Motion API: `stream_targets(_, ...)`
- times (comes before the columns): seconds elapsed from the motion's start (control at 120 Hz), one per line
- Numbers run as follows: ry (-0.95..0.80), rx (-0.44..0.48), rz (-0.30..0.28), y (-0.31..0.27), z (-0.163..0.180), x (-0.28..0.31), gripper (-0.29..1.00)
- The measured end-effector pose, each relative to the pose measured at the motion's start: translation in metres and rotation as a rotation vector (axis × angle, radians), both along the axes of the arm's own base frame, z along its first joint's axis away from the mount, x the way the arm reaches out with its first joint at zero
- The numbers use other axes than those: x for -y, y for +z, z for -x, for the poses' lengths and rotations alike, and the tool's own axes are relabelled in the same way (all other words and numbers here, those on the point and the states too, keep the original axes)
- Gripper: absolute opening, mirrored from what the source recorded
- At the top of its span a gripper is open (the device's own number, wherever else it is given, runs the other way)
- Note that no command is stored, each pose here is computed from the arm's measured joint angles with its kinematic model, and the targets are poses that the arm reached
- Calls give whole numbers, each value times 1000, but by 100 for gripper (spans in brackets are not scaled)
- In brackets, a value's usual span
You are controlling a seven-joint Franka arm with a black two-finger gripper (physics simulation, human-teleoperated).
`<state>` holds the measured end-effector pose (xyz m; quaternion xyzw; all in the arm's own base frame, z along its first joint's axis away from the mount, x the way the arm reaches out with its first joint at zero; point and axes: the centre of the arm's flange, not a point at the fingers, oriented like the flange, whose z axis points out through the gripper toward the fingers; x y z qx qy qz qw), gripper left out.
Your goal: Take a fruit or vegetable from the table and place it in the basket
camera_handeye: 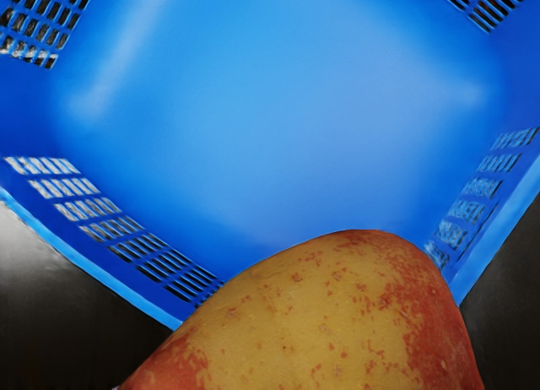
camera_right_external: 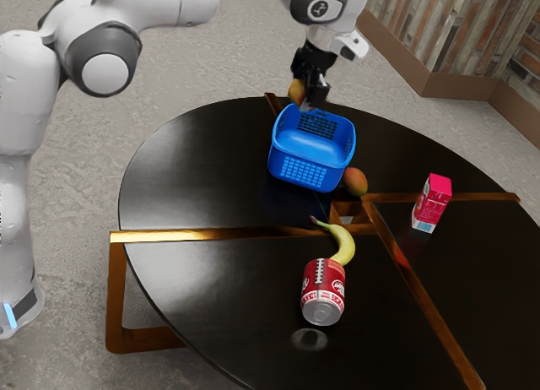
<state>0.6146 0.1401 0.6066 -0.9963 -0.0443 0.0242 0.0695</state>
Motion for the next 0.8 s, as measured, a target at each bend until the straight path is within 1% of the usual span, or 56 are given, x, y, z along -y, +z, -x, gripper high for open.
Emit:
stream_targets(0.117, 1, -17, 18, -25, -9, -23, 38)
stream_targets(0.225, -31, -3, 24, -50, -44, -27, 38)
stream_targets(0.292, -44, 7, 29, -61, -58, -31, 38)
stream_targets(0.517, -76, 25, 49, -79, -75, -46, 38)
stream_targets(0.567, -83, 31, 64, -80, -77, -47, 48)
stream_targets(0.633, -90, 37, 80, -81, -77, -48, 56)
stream_targets(0.708, -100, 43, 91, -81, -77, -48, 62)
stream_targets(0.8, -106, 52, 112, -77, -75, -49, 66)
